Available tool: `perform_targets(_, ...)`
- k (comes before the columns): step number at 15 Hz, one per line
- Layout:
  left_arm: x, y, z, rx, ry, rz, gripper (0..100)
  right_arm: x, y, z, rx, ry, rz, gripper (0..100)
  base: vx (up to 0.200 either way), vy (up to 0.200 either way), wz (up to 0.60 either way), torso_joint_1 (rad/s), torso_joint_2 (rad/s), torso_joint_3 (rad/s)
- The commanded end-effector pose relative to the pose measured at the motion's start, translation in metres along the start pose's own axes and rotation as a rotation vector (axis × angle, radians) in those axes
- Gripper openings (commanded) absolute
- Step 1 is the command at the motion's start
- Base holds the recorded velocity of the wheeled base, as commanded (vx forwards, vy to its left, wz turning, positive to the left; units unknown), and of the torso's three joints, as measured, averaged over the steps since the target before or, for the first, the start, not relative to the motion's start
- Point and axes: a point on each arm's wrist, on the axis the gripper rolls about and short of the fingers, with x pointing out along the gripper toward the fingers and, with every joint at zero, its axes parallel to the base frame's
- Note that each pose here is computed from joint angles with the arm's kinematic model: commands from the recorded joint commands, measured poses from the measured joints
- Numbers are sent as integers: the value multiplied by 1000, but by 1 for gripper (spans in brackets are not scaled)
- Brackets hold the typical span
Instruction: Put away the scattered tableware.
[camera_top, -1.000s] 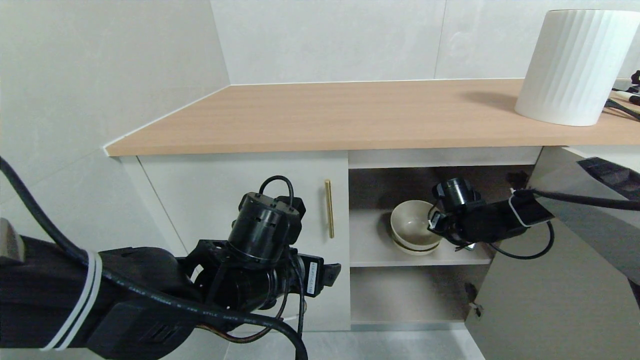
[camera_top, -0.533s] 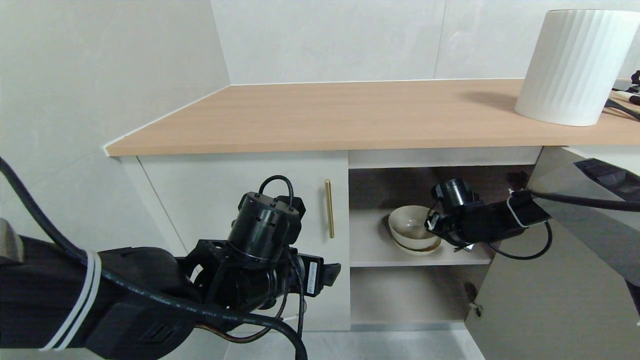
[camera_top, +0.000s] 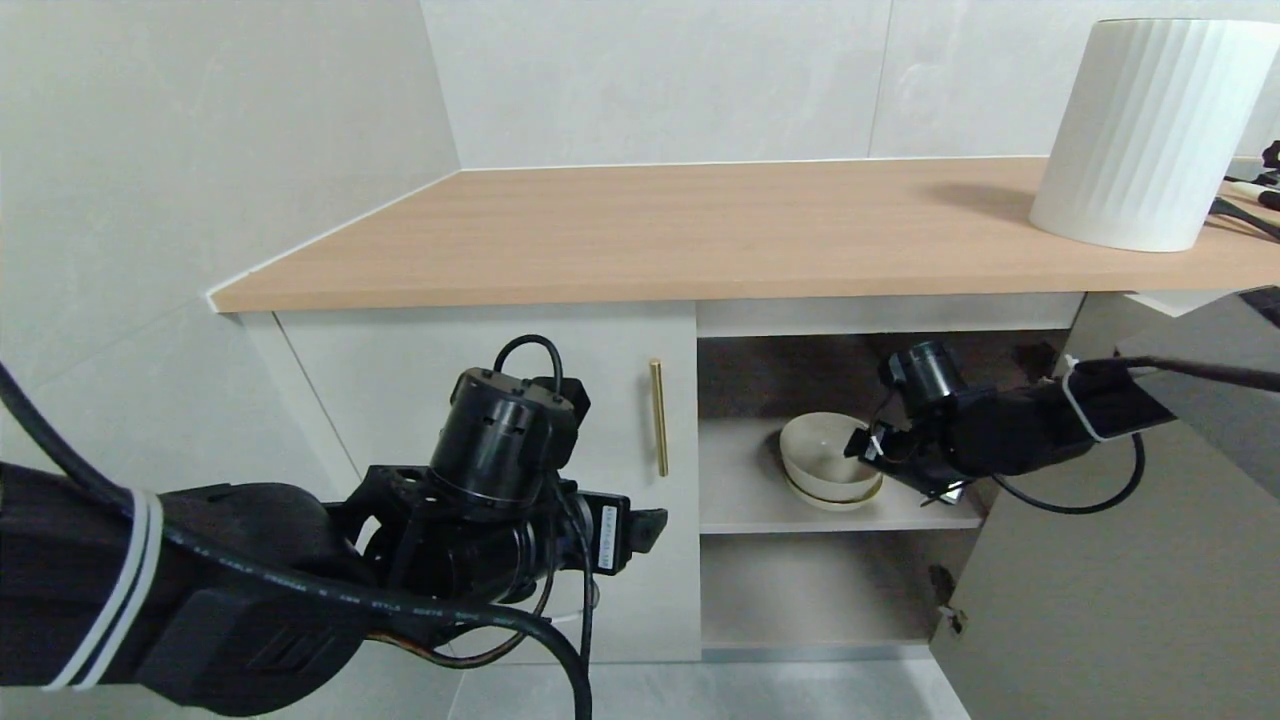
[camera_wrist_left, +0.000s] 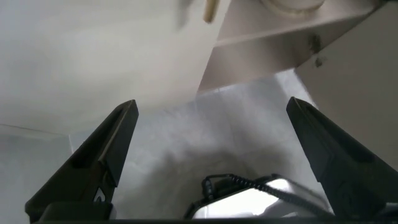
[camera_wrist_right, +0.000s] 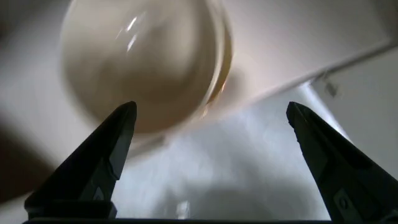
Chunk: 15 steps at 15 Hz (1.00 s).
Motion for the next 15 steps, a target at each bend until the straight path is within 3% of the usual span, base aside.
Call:
perform_targets(1, -14, 4, 6, -32, -34, -6, 100, -61, 4, 5, -60, 0, 108, 100, 0, 0, 0, 0, 0, 0)
perform_targets(4, -36, 18, 4, -57, -58, 0, 100, -125, 8, -9, -174, -27, 207, 100, 0, 0, 0, 0, 0, 0)
perform_targets(7, -64, 28, -8, -41, -75, -6, 100, -170, -9, -15, -198, -55, 253, 100, -200, 0, 0, 4, 4, -1)
perform_targets(9, -94, 36, 3, -38, -175, -30, 100, -204, -28, -22, -214, -47, 261, 100, -200, 0, 0, -5, 2, 7)
perform_targets(10, -105, 38, 2, -36, -199, -50, 100, -219, -37, -26, -223, -39, 267, 100, -200, 0, 0, 2, 7, 2)
perform_targets(15, -110, 57, -45, -26, -72, -42, 100, -260, -73, -50, -264, -15, 303, 100, -200, 0, 0, 0, 8, 3)
